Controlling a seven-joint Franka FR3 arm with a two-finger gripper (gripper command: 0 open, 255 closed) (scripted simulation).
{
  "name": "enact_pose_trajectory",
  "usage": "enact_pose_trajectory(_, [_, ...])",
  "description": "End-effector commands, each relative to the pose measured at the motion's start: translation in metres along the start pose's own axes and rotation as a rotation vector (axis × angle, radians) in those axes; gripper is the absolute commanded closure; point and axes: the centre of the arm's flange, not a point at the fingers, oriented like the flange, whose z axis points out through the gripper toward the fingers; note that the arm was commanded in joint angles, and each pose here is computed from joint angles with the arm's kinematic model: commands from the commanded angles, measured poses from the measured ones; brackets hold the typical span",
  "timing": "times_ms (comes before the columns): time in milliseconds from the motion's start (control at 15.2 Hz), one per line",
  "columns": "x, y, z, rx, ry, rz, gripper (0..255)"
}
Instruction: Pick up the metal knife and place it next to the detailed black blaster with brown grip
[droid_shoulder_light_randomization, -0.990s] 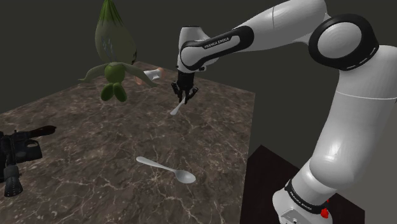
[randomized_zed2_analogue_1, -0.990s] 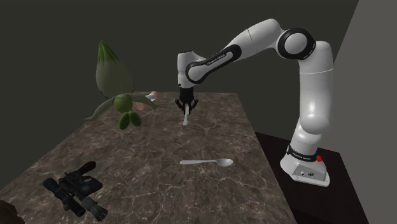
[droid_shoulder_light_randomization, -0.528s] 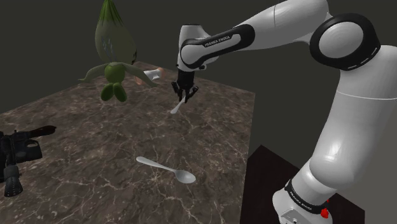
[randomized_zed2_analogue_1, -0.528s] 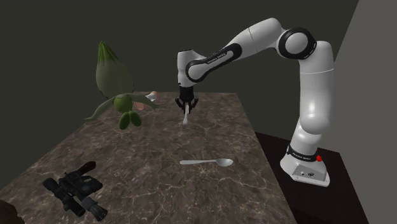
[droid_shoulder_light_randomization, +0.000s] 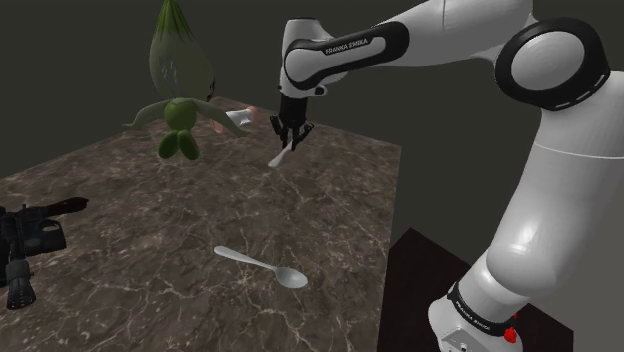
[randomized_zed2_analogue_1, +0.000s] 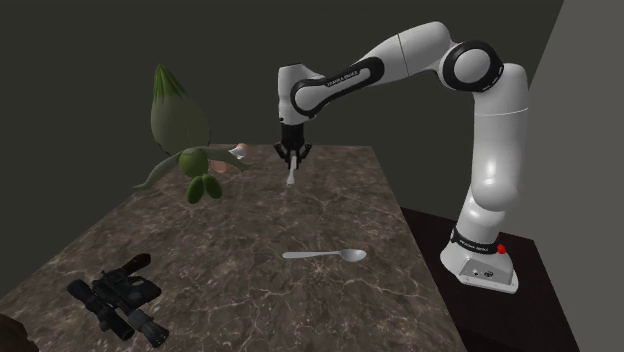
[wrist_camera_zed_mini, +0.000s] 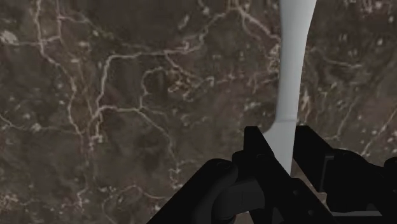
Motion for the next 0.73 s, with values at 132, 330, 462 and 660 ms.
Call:
enact_pose_trajectory(132, [0.000, 0.000, -0.021, 0.000, 0.000, 0.000, 255])
enact_pose_trajectory(330, [0.000, -0.001, -0.037, 0.000, 0.000, 0.000, 255])
enact_pose_trajectory(462, [0.000, -0.001, -0.047, 0.000, 0.000, 0.000, 255])
enact_pose_trajectory(660, [0.000, -0.001, -0.063, 0.000, 0.000, 0.000, 255])
